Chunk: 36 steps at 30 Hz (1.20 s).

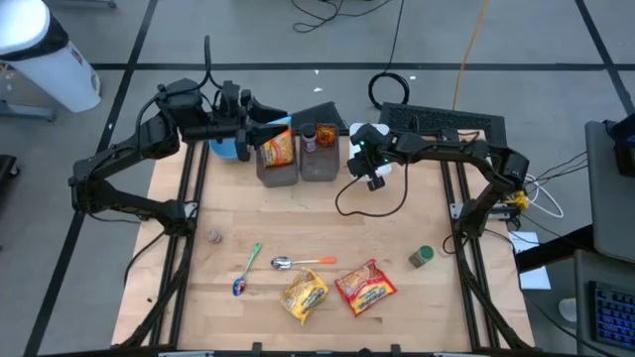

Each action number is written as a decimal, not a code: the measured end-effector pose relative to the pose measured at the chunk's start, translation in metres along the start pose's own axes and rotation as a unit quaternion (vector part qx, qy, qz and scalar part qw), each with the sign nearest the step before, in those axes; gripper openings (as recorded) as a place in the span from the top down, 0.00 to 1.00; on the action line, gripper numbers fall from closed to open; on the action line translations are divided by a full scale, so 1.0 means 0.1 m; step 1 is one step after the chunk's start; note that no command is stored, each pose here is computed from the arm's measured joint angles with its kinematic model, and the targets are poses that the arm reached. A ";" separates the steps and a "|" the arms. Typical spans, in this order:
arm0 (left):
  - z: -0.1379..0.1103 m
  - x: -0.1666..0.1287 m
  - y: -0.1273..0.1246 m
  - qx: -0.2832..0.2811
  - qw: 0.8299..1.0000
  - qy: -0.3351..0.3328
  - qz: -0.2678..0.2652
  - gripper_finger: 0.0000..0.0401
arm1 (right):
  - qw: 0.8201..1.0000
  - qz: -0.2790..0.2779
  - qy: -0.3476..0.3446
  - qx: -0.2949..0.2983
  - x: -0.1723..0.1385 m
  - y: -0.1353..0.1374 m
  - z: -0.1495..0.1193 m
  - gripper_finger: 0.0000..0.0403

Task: Pick & Place Food Item
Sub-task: Put the right blue green spoon into the white bin

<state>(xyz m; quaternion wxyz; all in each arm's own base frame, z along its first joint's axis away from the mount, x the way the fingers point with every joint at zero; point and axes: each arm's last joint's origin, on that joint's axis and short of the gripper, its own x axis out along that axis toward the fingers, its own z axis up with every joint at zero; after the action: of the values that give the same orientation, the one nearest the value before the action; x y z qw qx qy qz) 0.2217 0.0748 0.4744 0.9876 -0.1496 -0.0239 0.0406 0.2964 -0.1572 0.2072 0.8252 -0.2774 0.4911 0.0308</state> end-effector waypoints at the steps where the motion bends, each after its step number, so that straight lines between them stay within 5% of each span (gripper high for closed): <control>1: 0.00 0.00 0.00 0.000 1.000 0.000 0.000 0.43 | 1.000 0.001 0.002 0.001 0.01 0.00 -0.01 0.99; 36: 0.02 -0.01 0.05 0.011 1.000 -0.006 0.016 0.43 | 0.999 0.040 -0.014 -0.020 0.08 -0.10 -0.27 0.99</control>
<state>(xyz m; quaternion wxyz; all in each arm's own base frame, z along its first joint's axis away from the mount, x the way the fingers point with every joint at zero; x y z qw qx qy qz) 0.2199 0.0803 0.4744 0.9883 -0.1388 -0.0265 0.0578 0.2825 -0.1805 0.1952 0.8245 -0.2732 0.4894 0.0779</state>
